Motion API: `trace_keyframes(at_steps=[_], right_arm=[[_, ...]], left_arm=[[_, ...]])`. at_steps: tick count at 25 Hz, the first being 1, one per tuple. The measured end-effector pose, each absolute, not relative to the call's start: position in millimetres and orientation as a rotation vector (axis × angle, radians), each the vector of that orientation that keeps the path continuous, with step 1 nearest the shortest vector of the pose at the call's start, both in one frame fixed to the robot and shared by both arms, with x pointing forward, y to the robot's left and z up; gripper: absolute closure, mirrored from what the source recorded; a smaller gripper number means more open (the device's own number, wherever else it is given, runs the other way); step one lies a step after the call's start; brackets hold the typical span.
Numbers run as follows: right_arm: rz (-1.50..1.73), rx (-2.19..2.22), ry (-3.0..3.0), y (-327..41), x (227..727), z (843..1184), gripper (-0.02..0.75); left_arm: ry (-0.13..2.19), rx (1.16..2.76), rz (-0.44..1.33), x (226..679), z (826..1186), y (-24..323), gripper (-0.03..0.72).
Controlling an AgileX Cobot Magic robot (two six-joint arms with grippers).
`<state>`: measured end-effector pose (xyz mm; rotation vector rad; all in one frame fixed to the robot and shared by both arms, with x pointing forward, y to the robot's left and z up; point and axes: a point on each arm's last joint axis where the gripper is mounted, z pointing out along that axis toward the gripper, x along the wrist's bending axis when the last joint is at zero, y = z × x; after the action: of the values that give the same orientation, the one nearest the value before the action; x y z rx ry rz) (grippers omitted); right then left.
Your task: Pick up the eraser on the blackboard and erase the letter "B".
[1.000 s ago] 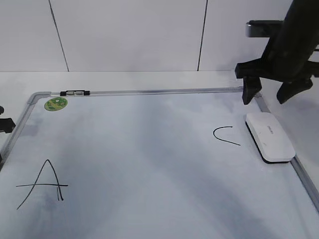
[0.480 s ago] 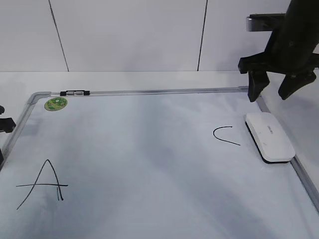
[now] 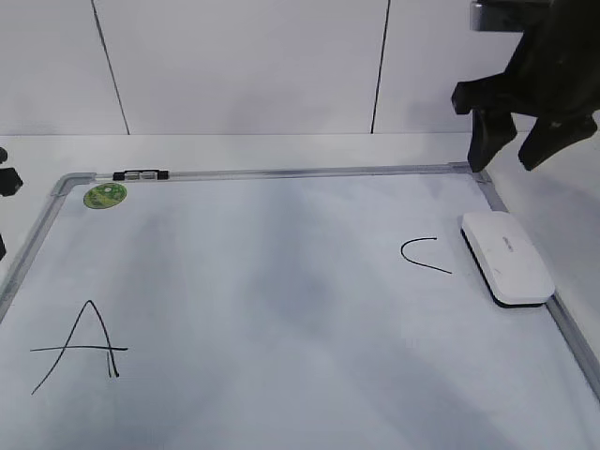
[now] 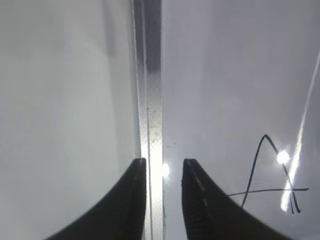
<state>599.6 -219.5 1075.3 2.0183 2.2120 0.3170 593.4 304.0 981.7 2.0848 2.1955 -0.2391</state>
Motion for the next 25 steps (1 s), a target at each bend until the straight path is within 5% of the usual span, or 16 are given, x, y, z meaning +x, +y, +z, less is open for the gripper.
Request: trace_keyframes(at_steps=[13, 25], right_arm=[[0.545, 1.913, 2.121, -232, 537, 1148, 0.295], [0.472, 1.720, 2.153, -260, 442, 1152, 0.295]], left_arm=[[2.141, 2.077, -0.102, 563, 1028, 304, 0.491], [2.059, 2.031, 0.071, 479, 1076, 301, 0.491]])
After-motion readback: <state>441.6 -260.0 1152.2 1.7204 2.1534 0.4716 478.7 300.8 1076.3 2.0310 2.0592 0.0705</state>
